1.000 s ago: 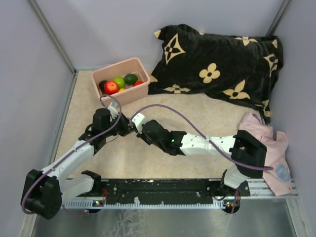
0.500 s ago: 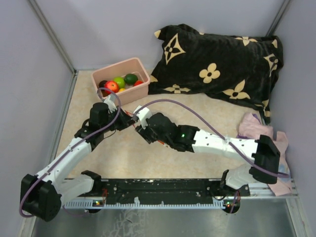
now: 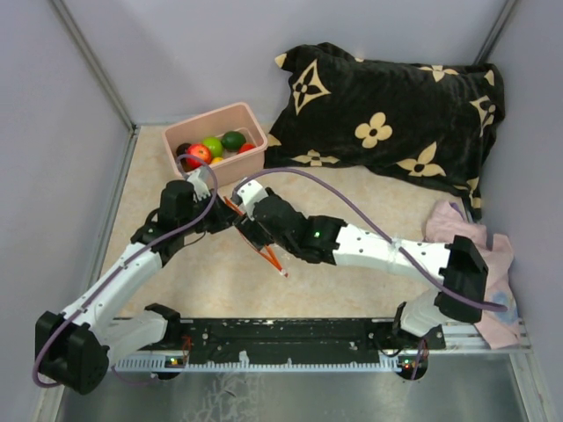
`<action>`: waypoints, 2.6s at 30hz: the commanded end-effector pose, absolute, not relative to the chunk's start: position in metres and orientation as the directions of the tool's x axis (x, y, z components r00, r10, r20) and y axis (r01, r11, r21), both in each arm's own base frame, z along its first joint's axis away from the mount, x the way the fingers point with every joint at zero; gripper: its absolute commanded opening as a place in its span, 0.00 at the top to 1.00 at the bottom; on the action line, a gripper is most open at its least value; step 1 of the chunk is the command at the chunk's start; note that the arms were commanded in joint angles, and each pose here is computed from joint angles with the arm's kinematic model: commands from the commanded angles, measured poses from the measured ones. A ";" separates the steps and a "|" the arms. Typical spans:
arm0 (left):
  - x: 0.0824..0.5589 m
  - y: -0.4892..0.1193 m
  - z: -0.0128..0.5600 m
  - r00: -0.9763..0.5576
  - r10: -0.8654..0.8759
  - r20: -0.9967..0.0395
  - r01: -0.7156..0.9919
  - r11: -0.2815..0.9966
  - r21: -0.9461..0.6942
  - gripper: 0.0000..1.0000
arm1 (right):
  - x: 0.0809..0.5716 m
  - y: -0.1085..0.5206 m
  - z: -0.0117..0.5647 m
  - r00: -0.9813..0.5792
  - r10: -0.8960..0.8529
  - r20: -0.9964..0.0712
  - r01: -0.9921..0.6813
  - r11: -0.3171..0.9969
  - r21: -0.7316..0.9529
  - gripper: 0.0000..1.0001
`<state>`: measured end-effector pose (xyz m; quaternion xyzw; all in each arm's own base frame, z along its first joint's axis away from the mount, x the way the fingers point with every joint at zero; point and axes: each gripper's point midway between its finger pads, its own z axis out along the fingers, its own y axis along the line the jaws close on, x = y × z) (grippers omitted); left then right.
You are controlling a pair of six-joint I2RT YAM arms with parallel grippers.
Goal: Place the food in the zip-top bag and seal the zipper
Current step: Open the zipper of the food storage bag at the center of the board.
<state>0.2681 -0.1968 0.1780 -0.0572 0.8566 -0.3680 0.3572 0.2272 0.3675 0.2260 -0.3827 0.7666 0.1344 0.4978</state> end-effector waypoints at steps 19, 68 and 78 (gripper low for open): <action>0.259 -0.201 0.208 -0.744 -0.349 -0.570 0.193 0.705 -0.683 1.00 | 0.263 0.334 0.195 -0.238 -0.476 -0.847 -0.470 0.820 -0.328 0.36; 0.256 -0.196 0.239 -0.698 -0.372 -0.612 0.187 0.730 -0.657 0.47 | 0.282 0.346 0.243 -0.289 -0.232 -0.929 -0.245 0.956 -0.163 1.00; 0.268 -0.189 0.216 -0.696 -0.336 -0.634 0.154 0.793 -0.589 0.81 | 0.278 0.357 0.234 -0.296 -0.266 -0.917 -0.311 0.935 -0.171 1.00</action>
